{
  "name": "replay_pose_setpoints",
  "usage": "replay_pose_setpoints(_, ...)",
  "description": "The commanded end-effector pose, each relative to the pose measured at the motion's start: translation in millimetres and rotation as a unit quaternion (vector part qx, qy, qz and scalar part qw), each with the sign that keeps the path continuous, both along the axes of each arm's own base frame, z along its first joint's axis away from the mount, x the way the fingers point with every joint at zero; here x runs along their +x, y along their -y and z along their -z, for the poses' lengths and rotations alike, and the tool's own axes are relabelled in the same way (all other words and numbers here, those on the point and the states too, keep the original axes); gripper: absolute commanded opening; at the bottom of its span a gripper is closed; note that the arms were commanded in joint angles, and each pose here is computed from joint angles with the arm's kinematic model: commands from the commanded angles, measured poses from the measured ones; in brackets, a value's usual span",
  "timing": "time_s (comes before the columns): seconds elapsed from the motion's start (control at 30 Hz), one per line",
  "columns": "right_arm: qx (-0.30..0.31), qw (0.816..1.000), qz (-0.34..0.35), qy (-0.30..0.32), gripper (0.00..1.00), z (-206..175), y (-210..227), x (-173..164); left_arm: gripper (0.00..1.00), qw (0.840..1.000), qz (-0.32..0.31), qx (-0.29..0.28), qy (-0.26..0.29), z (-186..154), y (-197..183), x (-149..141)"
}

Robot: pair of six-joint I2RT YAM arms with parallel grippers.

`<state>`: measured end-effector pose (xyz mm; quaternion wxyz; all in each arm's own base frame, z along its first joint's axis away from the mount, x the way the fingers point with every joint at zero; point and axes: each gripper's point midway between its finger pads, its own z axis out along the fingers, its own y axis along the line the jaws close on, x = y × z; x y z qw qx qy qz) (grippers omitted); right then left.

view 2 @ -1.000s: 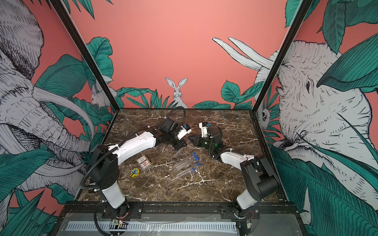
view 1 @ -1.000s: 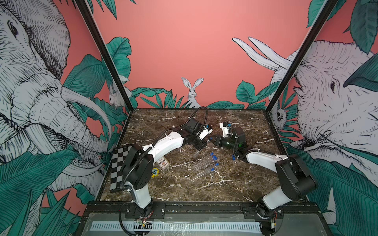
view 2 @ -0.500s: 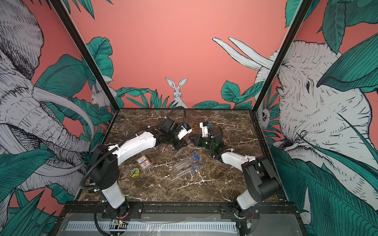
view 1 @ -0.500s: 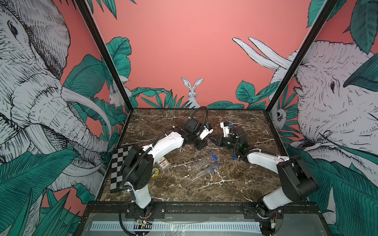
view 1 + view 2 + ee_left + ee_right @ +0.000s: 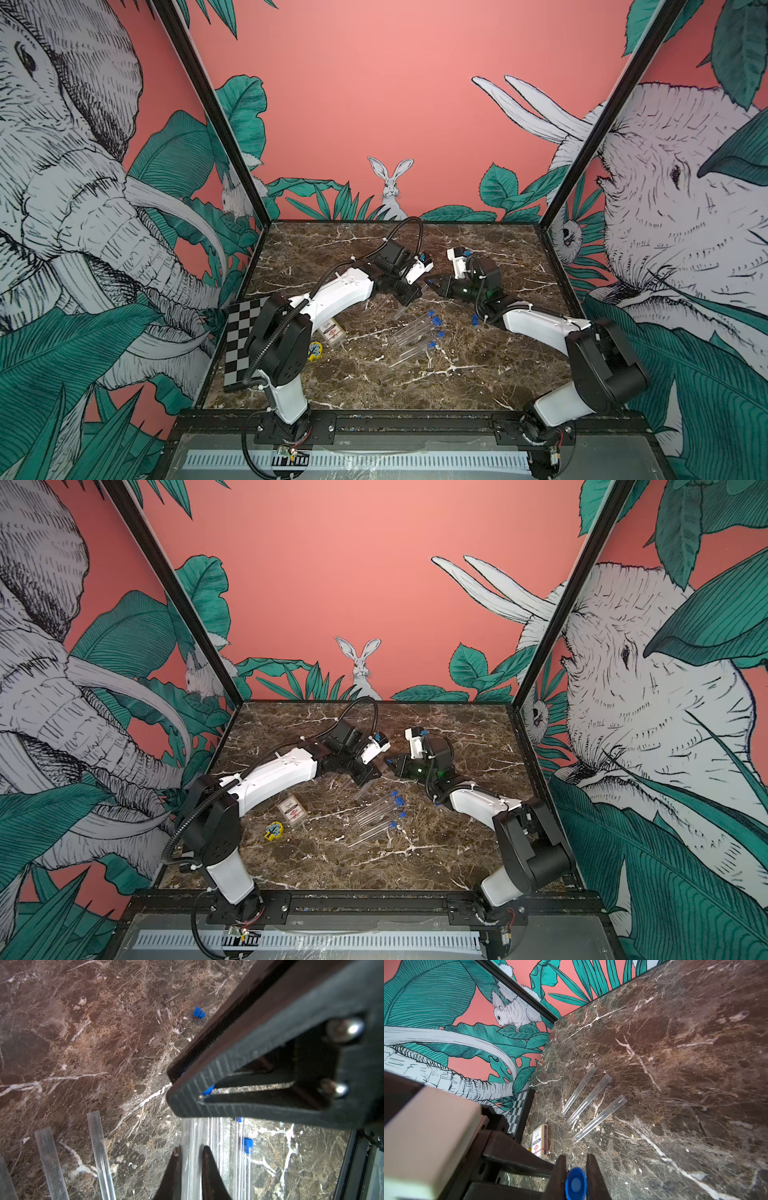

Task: Remove stoppers from test tubes
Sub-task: Open the stopper on the test tube.

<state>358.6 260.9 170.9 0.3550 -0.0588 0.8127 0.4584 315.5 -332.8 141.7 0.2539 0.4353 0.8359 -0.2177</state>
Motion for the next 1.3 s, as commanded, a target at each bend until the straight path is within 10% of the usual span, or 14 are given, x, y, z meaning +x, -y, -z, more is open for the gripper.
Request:
replay_pose_setpoints(0.0,0.021,0.997,0.046,0.065,0.11,-40.0,18.6,21.8,0.00,0.992,-0.061,0.100,-0.035,30.1,-55.2,-2.1)
replay_pose_setpoints(0.53,0.051,0.995,0.058,0.057,0.13,-42.1,24.5,27.0,0.00,0.992,-0.057,0.108,-0.034,34.0,-57.4,-2.7)
replay_pose_setpoints(1.27,-0.229,0.966,0.098,-0.069,0.12,50.9,98.2,-3.4,0.00,0.967,-0.122,0.218,-0.060,81.0,-46.2,58.8)
